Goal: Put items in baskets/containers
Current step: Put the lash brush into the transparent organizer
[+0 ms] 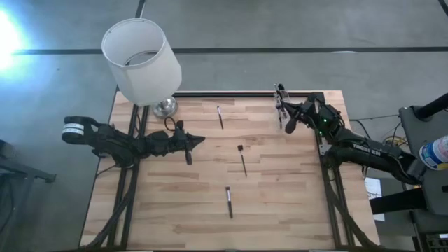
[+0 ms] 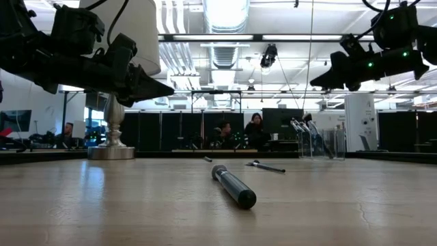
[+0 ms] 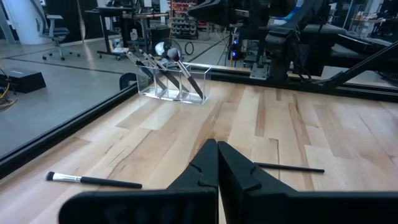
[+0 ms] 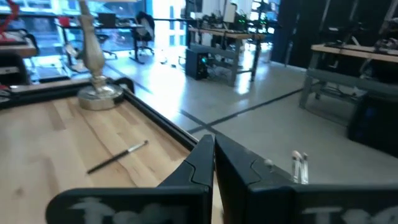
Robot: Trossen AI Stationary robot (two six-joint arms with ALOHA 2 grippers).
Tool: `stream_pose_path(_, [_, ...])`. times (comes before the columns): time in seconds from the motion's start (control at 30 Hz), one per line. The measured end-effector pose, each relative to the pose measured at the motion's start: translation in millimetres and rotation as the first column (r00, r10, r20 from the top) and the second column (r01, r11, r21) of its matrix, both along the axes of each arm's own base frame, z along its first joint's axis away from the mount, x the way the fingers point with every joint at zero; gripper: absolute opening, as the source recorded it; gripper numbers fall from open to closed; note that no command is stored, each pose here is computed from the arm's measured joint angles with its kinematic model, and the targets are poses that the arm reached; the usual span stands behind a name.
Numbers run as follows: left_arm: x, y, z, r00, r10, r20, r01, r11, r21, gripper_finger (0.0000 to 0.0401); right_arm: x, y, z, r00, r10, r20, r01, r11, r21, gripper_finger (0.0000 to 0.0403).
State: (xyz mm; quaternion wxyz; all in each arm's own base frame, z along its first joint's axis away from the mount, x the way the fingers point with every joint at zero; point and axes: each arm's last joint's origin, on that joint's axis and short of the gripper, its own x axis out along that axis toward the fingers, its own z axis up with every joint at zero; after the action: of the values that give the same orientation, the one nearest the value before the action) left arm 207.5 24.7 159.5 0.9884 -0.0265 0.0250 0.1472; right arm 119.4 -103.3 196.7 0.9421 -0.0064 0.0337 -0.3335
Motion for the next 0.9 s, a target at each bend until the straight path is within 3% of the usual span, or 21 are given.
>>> stream_pose_path(0.37, [-0.1,0.1,-0.1,1.0,0.0,0.0,0.0,1.0,0.0,0.0,18.4,10.0,17.6,0.992,0.113,0.052,-0.115,0.993,0.038,0.0008])
stream_pose_path(0.6, [-0.1,0.1,-0.1,1.0,0.0,0.0,0.0,1.0,0.0,0.0,56.7,21.3,32.0,0.971,0.219,-0.094,-0.202,0.966,0.163,0.0008])
stream_pose_path(0.77, [-0.2,0.1,-0.2,1.0,0.0,-0.001,0.0,1.0,0.0,0.0,83.8,30.5,40.0,0.965,0.222,-0.137,-0.19,0.958,0.214,0.0008])
stream_pose_path(0.9, [-0.2,0.1,-0.3,1.0,0.0,-0.001,0.0,1.0,0.0,0.0,102.1,40.8,29.2,0.958,0.228,-0.176,-0.171,0.942,0.287,0.0009])
